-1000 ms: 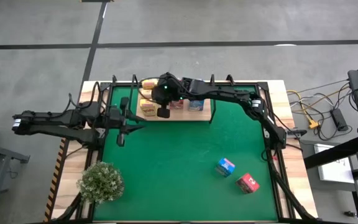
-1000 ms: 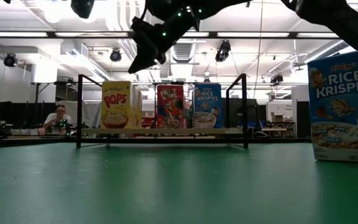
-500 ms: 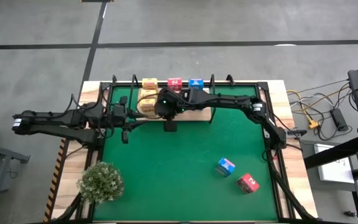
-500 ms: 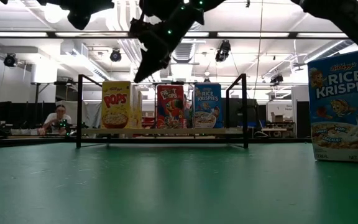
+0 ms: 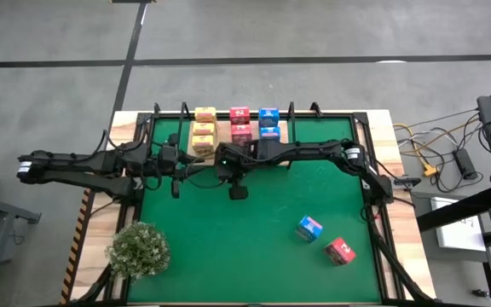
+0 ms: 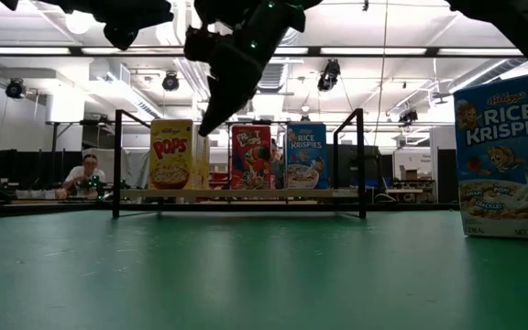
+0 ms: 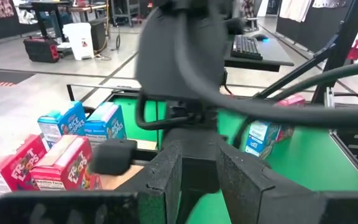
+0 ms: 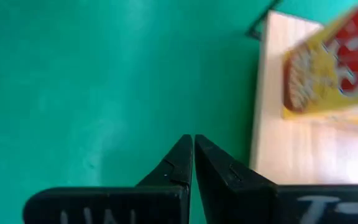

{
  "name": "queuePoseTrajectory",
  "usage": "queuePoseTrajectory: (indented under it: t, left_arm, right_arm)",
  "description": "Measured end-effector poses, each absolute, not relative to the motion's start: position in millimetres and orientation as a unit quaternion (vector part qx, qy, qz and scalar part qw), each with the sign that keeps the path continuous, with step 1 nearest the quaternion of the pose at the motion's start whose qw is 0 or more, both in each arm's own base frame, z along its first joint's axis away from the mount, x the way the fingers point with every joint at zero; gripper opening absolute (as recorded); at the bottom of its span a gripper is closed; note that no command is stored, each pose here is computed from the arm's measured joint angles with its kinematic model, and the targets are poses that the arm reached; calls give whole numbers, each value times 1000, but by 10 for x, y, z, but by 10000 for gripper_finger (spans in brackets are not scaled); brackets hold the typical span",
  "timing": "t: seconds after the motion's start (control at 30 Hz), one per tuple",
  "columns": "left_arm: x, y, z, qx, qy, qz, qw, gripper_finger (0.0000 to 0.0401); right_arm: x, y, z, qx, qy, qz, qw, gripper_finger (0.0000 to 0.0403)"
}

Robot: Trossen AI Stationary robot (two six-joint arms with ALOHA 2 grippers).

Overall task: Stack cereal on shelf
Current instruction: Put the blue cereal box on the shelf aligned with the other blue cereal boxes

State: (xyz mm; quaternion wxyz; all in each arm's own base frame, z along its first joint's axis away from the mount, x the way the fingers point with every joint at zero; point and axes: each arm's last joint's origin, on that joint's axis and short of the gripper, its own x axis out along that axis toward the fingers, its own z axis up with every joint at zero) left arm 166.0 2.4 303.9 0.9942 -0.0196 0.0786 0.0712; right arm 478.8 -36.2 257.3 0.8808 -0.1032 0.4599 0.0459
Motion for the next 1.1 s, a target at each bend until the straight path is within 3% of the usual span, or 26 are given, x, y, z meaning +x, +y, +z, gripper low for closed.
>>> queuePoseTrajectory:
  t: [0.73,1.1]
  left_arm:
    - [1834,22,2999,-39,77,73,994,84]
    - [1877,22,2980,-45,79,73,993,84]
  right_arm:
    - [4942,-108,2244,-103,365,50,924,9]
    - [4933,-106,2174,-92,366,46,925,9]
